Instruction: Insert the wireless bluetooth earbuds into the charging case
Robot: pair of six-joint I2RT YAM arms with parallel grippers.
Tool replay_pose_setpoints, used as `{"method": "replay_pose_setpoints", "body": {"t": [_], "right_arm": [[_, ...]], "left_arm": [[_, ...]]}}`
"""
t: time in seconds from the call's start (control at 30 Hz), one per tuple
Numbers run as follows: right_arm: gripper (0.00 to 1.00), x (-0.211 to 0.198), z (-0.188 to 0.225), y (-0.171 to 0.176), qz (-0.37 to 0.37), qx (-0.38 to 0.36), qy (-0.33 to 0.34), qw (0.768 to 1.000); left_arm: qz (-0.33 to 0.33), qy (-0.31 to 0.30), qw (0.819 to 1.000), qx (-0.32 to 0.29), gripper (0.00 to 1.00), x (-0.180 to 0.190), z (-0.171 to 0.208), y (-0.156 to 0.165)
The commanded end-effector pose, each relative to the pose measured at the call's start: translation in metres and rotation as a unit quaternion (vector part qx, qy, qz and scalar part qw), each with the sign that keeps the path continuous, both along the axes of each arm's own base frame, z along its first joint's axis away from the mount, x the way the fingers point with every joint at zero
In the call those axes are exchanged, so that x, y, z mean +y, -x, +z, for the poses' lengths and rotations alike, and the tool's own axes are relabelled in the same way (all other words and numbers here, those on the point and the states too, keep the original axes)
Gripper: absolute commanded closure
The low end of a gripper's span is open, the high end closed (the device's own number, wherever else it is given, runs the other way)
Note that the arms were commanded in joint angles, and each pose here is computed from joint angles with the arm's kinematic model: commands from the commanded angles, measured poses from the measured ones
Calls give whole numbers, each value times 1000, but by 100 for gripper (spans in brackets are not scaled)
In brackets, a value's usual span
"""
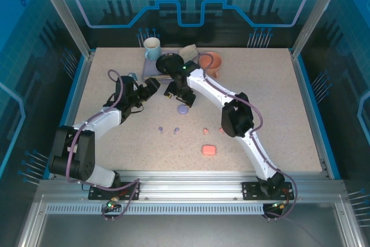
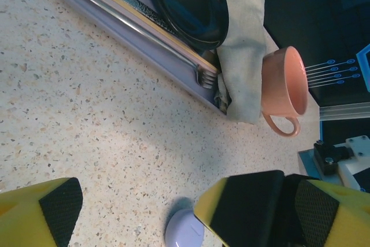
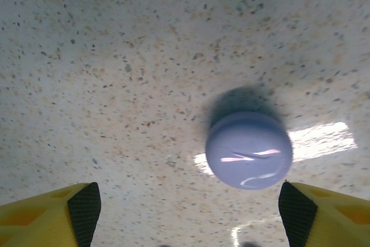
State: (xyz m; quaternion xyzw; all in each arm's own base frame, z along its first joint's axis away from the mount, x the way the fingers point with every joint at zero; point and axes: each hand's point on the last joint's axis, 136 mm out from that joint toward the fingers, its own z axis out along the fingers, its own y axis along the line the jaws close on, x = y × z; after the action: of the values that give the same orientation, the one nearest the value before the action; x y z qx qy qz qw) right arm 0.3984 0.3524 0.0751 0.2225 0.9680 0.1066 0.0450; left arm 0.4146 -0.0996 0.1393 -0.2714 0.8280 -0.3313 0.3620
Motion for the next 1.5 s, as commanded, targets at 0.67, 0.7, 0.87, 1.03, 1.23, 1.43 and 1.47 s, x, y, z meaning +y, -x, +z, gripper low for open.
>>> {"method": "replay_pose_setpoints", "body": {"t": [0.67, 0.7, 0.87, 1.03, 1.23, 1.43, 1.47], "right_arm": [[18, -23, -65, 10, 14, 43, 87, 995], [19, -24, -67, 9, 17, 43, 90, 995], [22, -30, -77, 9, 23, 54, 92, 994], [25, -25, -78, 12, 31, 56, 85, 994], [38, -25, -80, 12, 37, 54, 82, 995], [51, -24, -79, 4, 40, 45, 57, 997], [52, -24, -78, 2, 41, 42, 53, 997]], "left_arm": [[21, 11, 1000, -7, 1, 14, 10, -3], [20, 11, 1000, -7, 1, 14, 9, -3], [22, 12, 1000, -6, 1, 15, 7, -2], [22, 13, 1000, -3, 1, 15, 6, 0], [19, 15, 1000, 1, 1, 13, 6, 1], [9, 11, 1000, 11, 1, 11, 6, 4], [5, 12, 1000, 13, 1, 10, 6, 4]]}}
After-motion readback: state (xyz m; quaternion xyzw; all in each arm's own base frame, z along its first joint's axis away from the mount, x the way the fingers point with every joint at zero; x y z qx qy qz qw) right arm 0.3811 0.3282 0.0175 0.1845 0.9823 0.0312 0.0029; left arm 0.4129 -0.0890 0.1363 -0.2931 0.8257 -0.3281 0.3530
